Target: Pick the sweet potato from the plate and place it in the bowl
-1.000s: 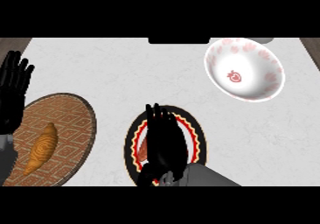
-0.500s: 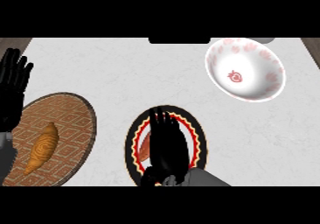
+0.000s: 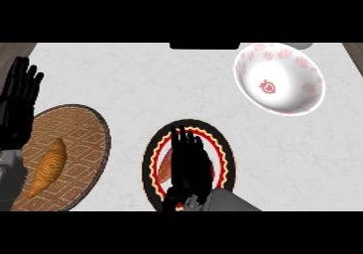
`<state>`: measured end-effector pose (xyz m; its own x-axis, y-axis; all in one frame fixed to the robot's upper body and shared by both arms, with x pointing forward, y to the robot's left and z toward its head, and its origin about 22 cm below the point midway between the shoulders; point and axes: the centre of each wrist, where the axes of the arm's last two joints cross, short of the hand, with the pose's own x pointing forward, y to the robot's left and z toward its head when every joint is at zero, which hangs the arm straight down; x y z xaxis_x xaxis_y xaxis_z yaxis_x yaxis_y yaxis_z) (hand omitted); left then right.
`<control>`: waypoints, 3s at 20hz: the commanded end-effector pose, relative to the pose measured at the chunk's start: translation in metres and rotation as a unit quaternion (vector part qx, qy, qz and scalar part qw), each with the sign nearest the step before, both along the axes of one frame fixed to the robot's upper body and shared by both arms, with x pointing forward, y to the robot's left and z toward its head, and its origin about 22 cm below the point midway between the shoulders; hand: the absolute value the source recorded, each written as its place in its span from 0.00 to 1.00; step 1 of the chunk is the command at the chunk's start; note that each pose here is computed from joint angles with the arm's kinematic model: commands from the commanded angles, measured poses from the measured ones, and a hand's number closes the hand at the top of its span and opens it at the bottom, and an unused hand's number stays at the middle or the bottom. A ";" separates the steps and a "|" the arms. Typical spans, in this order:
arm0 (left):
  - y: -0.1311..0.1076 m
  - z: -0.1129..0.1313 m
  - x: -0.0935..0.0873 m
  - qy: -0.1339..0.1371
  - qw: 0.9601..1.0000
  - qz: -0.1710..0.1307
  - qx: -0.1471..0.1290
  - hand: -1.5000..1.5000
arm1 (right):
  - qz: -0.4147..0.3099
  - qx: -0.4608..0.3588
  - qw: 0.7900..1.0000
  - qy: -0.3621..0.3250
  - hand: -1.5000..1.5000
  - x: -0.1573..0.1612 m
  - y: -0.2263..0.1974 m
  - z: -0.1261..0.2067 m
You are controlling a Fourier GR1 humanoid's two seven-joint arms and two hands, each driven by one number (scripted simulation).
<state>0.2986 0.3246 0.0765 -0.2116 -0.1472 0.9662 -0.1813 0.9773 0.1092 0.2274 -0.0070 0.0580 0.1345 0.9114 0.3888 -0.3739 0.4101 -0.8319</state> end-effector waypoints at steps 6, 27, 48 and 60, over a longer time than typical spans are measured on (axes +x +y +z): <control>0.008 0.020 -0.001 0.001 1.000 -0.011 0.006 0.50 | -0.069 -0.015 0.997 0.034 0.00 0.010 0.005 -0.013; 0.013 -0.014 -0.012 0.003 1.000 -0.011 -0.003 0.50 | -0.067 -0.037 0.997 -0.022 1.00 0.024 0.010 -0.042; 0.013 0.008 -0.008 -0.014 1.000 0.020 -0.006 0.50 | 0.008 -0.217 0.963 -0.158 1.00 0.104 -0.404 0.072; 0.004 0.010 -0.008 -0.003 1.000 -0.012 -0.008 0.50 | 0.122 -0.014 0.943 -0.308 1.00 0.075 -0.515 0.183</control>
